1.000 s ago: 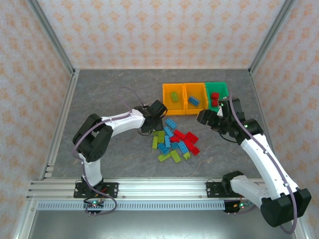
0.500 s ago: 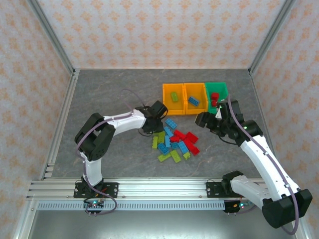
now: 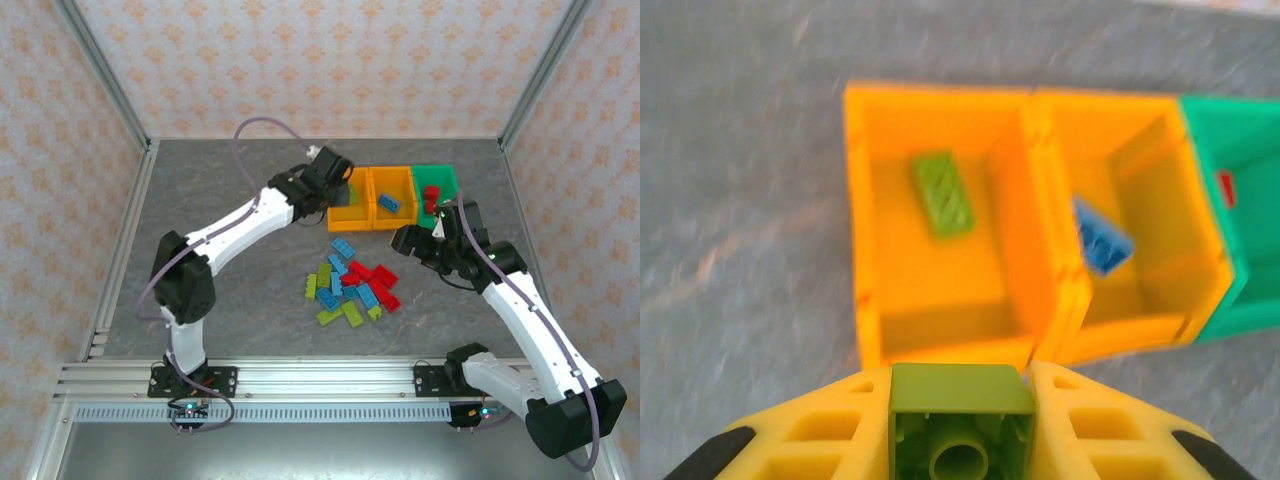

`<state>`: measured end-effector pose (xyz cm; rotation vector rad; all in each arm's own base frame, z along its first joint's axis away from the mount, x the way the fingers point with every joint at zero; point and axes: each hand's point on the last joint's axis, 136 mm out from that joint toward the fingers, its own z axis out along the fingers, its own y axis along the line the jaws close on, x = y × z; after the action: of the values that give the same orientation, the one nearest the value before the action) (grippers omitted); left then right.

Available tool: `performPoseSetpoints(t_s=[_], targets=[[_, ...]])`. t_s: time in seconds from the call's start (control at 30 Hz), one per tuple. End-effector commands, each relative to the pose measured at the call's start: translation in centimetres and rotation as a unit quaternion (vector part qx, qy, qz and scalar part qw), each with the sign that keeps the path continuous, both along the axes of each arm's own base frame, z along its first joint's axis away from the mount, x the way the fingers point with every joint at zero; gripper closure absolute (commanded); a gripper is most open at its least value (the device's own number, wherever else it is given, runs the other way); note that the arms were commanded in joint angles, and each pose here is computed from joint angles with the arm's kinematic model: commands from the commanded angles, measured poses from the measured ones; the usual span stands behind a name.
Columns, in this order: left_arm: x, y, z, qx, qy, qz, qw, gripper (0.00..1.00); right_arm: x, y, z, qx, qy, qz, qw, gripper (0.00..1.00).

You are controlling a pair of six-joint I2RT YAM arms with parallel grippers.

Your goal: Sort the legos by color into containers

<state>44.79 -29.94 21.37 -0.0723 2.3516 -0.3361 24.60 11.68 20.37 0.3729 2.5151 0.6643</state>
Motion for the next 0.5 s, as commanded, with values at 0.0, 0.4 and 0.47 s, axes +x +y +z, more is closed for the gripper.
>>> performPoseSetpoints(t_s=[0.0,0.4,0.47], targets=[[4.0,0.1,-2.8,0.082,-0.010,0.004,0.997,0.69,0.4,-0.2,1.0,0.004,-0.020,-0.011,1.000,0.21],[8.2,-2.8,-1.4,0.060,-0.025,-0.025,0.998,0.46,0.3,-1.0,0.4,-0.017,-0.021,-0.024,0.999,0.17],[7.2,-2.6,0.5,0.054,-0.033,-0.033,0.997,0.43,0.4,-1.1,0.1,-0.024,-0.020,-0.024,0.999,0.12]])
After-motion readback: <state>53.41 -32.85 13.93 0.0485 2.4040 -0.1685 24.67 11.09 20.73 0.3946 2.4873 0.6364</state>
